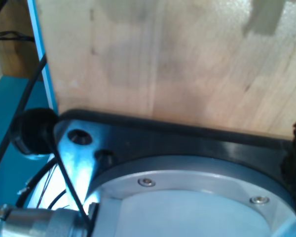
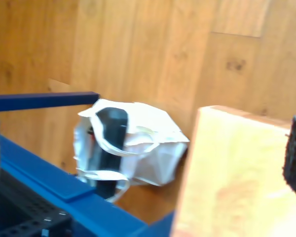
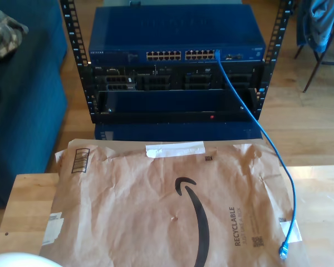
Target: Grab the cable and plug it in
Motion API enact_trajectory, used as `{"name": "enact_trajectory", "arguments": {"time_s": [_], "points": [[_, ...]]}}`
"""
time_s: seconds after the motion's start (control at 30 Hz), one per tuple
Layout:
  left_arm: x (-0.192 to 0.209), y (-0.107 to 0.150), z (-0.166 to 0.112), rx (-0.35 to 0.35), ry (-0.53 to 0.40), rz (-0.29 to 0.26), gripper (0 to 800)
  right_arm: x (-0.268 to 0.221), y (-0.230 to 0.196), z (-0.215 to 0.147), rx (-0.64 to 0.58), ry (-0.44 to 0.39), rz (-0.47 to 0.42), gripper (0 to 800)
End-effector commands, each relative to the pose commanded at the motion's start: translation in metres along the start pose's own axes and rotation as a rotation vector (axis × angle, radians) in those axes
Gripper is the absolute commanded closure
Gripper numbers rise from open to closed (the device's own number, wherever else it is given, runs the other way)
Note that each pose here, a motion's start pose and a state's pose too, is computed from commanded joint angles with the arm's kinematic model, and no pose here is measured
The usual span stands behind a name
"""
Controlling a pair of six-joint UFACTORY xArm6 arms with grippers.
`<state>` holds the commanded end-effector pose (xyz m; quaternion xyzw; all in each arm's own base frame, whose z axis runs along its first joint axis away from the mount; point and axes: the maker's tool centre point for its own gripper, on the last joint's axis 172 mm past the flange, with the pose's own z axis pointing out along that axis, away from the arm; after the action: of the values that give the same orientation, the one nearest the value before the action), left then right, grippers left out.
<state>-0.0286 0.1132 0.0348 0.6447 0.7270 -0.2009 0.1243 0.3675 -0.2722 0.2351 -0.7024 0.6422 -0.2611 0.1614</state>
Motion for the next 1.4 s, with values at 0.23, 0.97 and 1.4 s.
{"name": "enact_trajectory", "arguments": {"time_s": [0.23,0.97,1.4], "points": [[0.000,0.000,0.000,0.000,0.000,0.000,0,0.005,0.086,-0.047,-0.186,-0.090,0.005,4],[0.000,0.000,0.000,0.000,0.000,0.000,0,-0.119,0.337,-0.093,-0.512,-0.379,0.125,3],[0.000,0.000,0.000,0.000,0.000,0.000,0,-0.143,0.370,-0.059,-0.513,-0.348,0.105,3]]}}
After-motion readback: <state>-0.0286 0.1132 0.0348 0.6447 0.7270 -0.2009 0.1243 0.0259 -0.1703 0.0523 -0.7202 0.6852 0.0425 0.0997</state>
